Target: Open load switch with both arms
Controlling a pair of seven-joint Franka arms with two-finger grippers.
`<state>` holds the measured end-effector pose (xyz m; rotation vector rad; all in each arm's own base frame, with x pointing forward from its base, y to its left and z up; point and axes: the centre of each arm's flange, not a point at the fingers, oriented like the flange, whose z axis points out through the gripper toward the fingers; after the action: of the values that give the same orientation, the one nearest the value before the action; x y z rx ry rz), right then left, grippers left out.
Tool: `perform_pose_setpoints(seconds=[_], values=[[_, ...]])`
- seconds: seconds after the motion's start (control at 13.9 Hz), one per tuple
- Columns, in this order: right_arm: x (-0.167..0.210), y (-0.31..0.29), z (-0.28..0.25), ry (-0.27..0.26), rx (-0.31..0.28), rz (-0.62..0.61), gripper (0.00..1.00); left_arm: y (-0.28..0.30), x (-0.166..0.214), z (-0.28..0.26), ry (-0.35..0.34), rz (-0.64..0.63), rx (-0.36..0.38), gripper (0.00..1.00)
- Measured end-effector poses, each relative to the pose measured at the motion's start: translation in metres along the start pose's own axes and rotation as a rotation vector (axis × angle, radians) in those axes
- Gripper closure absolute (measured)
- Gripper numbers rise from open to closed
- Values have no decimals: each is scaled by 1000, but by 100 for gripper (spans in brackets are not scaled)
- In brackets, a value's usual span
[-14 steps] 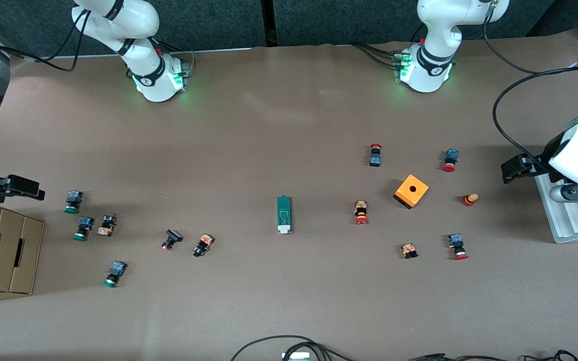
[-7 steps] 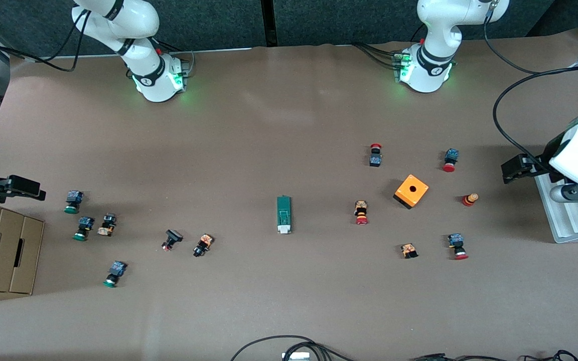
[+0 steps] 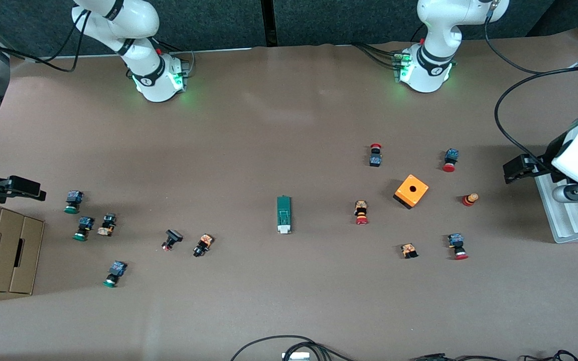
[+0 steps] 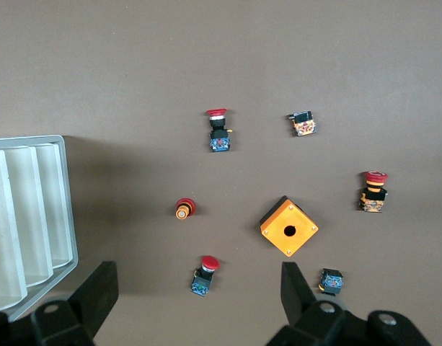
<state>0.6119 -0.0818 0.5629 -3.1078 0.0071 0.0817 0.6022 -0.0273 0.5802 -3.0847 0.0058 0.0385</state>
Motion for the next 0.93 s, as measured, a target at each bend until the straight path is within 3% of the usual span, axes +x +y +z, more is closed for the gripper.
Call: perform_pose_setpoints(seconds=[0.93], values=[[0,0,0,0,0,0,0,5,0,-1,4,8,-1,0]])
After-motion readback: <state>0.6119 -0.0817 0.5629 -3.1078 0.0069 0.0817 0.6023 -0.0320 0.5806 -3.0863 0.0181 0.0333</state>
